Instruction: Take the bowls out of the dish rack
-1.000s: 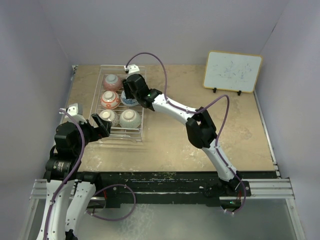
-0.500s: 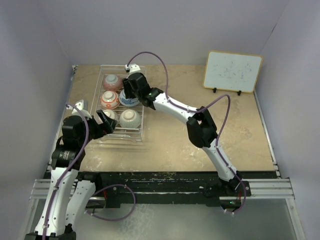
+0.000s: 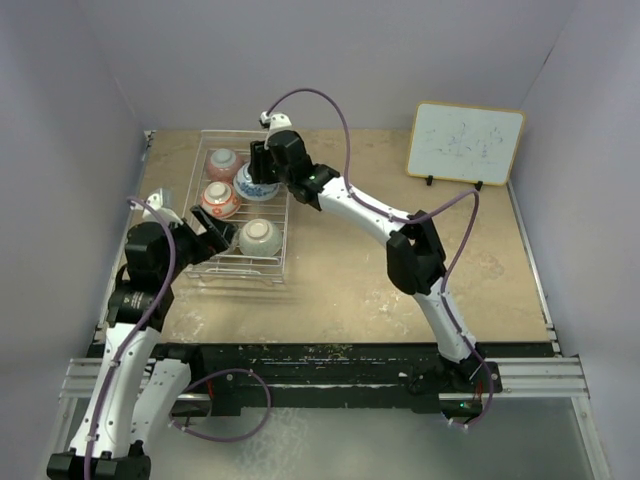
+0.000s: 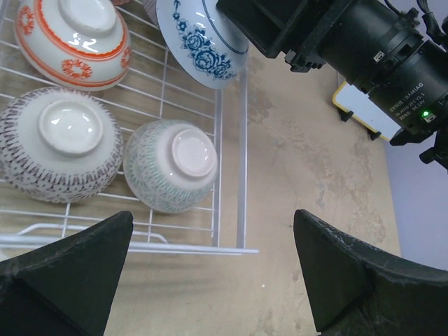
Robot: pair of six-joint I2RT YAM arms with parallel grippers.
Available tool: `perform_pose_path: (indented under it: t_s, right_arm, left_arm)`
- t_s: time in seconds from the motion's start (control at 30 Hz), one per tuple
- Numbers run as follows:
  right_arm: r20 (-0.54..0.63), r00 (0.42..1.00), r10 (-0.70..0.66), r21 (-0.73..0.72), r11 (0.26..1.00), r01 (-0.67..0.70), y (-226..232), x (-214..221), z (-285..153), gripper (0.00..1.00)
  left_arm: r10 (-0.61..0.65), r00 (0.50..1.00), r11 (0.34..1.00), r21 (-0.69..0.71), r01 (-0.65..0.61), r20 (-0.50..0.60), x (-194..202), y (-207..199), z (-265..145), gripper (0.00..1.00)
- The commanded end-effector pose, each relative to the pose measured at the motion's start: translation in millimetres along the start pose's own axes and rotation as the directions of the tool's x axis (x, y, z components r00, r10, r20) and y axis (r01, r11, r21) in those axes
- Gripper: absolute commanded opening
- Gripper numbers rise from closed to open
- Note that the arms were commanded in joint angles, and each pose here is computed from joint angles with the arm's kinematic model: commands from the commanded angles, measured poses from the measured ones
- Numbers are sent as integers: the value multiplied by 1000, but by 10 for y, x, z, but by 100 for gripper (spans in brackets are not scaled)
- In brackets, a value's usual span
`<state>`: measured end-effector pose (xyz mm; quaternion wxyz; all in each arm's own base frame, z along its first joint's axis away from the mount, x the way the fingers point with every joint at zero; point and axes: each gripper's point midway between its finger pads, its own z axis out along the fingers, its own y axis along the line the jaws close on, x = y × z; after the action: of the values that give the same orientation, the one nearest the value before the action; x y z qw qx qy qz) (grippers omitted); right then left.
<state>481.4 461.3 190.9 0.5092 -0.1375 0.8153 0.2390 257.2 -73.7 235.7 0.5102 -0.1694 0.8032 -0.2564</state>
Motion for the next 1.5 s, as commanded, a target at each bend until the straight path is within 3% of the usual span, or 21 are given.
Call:
perform_pose_path:
  t_s: [0.0, 0.37, 0.63, 0.87, 1.03, 1.47]
  right_arm:
    - [192, 978, 83, -116, 991, -61, 251, -898, -411, 0]
    - [195, 974, 114, -180, 981, -78, 331, -993, -621, 0]
    - [196, 968, 155, -226, 968, -110, 387, -1026, -803, 0]
    - [200, 960, 198, -280, 950, -138, 422, -1100, -935, 0]
    - [189, 956, 223, -314, 936, -157, 444, -1099, -985, 0]
    - [171, 948, 268, -406, 896, -180, 577, -1152, -1122, 0]
  left_arm:
    - [-43, 997, 989, 141, 33, 68, -257, -333, 127, 99]
    - [-156, 984, 951, 280, 128, 81, -523, -548, 607, 98]
    - [-268, 954, 895, 401, 195, 135, -722, -466, 746, 95]
    - [-352, 929, 836, 486, 255, 118, -675, -449, 837, 92]
    - [-379, 918, 780, 574, 248, 118, -701, -551, 780, 82]
    - [-373, 921, 713, 669, 209, 110, -722, -671, 758, 83]
